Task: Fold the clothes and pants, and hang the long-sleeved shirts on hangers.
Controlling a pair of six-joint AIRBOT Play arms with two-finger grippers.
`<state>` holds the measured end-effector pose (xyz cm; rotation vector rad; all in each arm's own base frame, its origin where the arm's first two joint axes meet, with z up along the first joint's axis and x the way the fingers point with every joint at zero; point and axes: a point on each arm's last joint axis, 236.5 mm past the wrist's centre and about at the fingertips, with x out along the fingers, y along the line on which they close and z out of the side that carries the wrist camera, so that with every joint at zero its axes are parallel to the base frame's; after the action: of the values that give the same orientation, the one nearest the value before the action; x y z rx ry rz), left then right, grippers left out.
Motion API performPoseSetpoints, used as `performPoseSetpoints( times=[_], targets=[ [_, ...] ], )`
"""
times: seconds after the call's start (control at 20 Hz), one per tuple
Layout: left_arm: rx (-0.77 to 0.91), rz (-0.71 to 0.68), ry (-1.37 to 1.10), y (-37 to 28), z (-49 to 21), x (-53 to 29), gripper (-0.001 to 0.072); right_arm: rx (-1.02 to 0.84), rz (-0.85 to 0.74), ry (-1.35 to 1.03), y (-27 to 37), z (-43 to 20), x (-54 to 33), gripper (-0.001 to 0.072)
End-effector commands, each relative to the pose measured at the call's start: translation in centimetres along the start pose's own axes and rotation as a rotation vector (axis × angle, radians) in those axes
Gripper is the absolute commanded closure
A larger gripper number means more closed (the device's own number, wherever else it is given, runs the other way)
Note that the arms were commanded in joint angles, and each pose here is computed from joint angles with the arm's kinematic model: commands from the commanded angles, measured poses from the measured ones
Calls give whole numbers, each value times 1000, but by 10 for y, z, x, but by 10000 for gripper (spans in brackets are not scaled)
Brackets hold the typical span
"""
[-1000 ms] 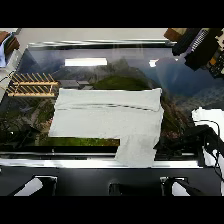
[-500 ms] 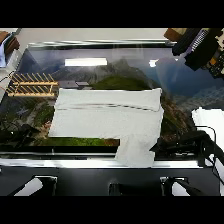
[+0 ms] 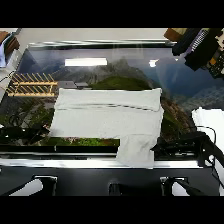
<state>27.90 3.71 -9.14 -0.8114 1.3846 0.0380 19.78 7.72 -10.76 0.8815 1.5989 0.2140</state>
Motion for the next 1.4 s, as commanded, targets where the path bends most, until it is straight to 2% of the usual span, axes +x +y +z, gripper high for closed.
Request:
performPoseSetpoints(
  times=[0.0,0.15,0.2,0.25,0.3,0.35,0.5,0.65,0.8,0.9,1.05,1.35],
  targets=[
    [-2,0,5,-4,3,13,172,-35,20,-37,12,0,-10,674],
    [11,7,28,-6,0,23,178,-58,20,-97,21,3,-21,674],
    [15,9,39,-6,-2,27,231,-62,20,-114,23,4,-24,674],
    [18,9,51,-7,-4,30,363,-76,22,-126,26,3,-27,674],
    [19,9,58,-8,-5,31,586,-84,24,-134,29,1,-30,674],
    [17,-1,59,-11,-6,30,691,-90,29,-135,32,-2,-33,674],
    [26,-23,77,-24,-19,11,692,-126,51,-78,45,-31,-41,674],
    [11,12,16,-35,-29,-26,692,-156,63,-35,60,-75,-57,675],
    [65,3,-109,-54,-31,-63,694,-184,60,-159,80,-96,-81,676],
    [69,-12,-163,-64,-24,-73,694,-199,74,-325,95,-76,-101,676],
    [129,-22,-223,-87,5,-72,694,-179,112,-507,109,-14,-123,676],
    [229,-36,-227,-149,92,-37,694,-189,173,-543,126,121,-127,675]
  ],
)
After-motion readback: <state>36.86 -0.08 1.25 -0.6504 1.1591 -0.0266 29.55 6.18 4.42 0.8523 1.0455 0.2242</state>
